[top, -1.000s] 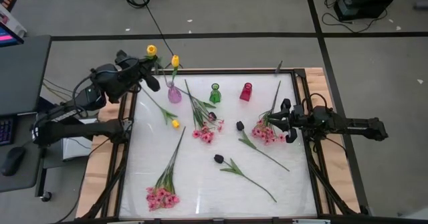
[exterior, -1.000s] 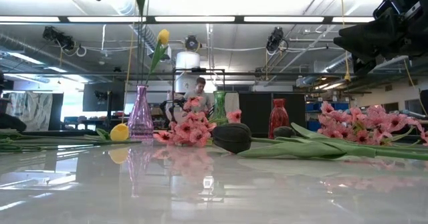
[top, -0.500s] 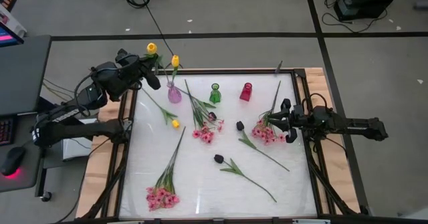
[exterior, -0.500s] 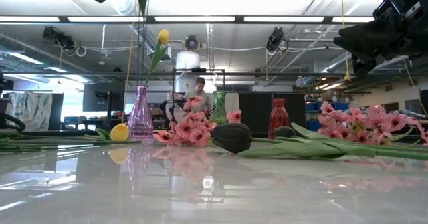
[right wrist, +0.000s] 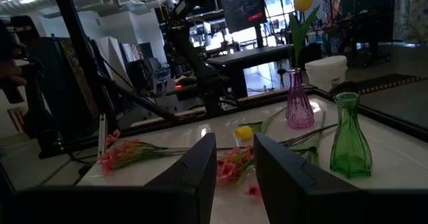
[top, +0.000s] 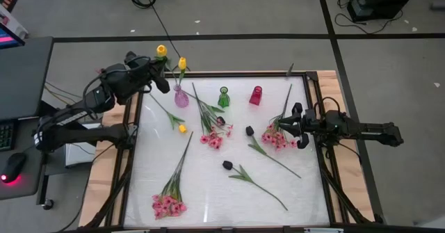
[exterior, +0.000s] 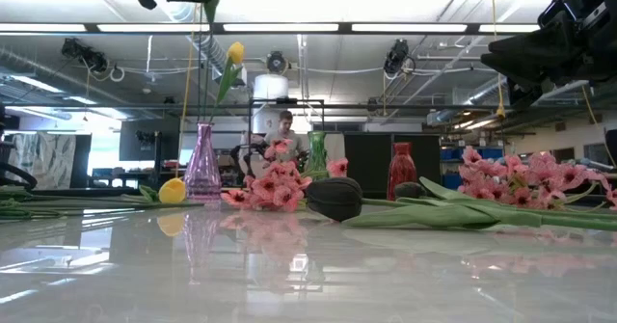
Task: Sort flowers into vase by color
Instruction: Put the bottom yellow flower into the purple vase
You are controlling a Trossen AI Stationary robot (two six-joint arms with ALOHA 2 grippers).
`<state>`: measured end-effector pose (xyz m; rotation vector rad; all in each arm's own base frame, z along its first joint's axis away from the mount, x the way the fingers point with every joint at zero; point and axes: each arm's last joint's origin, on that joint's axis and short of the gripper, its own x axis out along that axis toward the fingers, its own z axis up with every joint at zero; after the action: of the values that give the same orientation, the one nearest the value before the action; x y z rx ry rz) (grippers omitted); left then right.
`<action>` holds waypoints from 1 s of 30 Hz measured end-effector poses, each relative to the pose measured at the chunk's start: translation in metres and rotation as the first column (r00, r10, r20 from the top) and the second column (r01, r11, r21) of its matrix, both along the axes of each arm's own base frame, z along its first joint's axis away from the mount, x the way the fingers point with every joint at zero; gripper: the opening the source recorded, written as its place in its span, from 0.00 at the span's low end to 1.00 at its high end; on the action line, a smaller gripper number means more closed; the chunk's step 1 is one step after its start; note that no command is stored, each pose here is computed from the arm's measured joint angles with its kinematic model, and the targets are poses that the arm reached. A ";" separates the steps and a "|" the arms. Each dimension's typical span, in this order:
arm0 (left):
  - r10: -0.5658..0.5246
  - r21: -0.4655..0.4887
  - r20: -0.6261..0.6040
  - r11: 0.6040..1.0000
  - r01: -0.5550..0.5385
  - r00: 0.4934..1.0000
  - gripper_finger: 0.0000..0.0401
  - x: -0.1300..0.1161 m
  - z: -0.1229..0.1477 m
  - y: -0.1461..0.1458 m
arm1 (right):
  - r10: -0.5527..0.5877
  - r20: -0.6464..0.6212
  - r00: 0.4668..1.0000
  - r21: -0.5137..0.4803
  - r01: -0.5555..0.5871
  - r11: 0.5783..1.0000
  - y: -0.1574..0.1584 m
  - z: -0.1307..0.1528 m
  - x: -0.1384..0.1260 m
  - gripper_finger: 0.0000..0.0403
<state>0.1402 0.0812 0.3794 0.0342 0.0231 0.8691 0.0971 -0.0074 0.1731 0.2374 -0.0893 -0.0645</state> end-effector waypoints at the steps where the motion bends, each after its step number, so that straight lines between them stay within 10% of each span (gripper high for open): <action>1: 0.000 -0.003 -0.005 1.000 0.000 1.000 0.02 0.001 -0.001 0.000 | 0.000 0.000 1.000 0.000 0.000 1.000 0.000 0.000 0.000 0.27; 30: -0.003 -0.058 -0.121 0.998 -0.004 0.993 0.07 0.004 -0.014 0.002 | 0.000 0.000 1.000 0.000 0.000 1.000 0.000 0.000 0.000 0.27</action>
<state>0.1445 0.0833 0.3658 0.0326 0.1618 0.8661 0.0971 -0.0073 0.1731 0.2375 -0.0895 -0.0645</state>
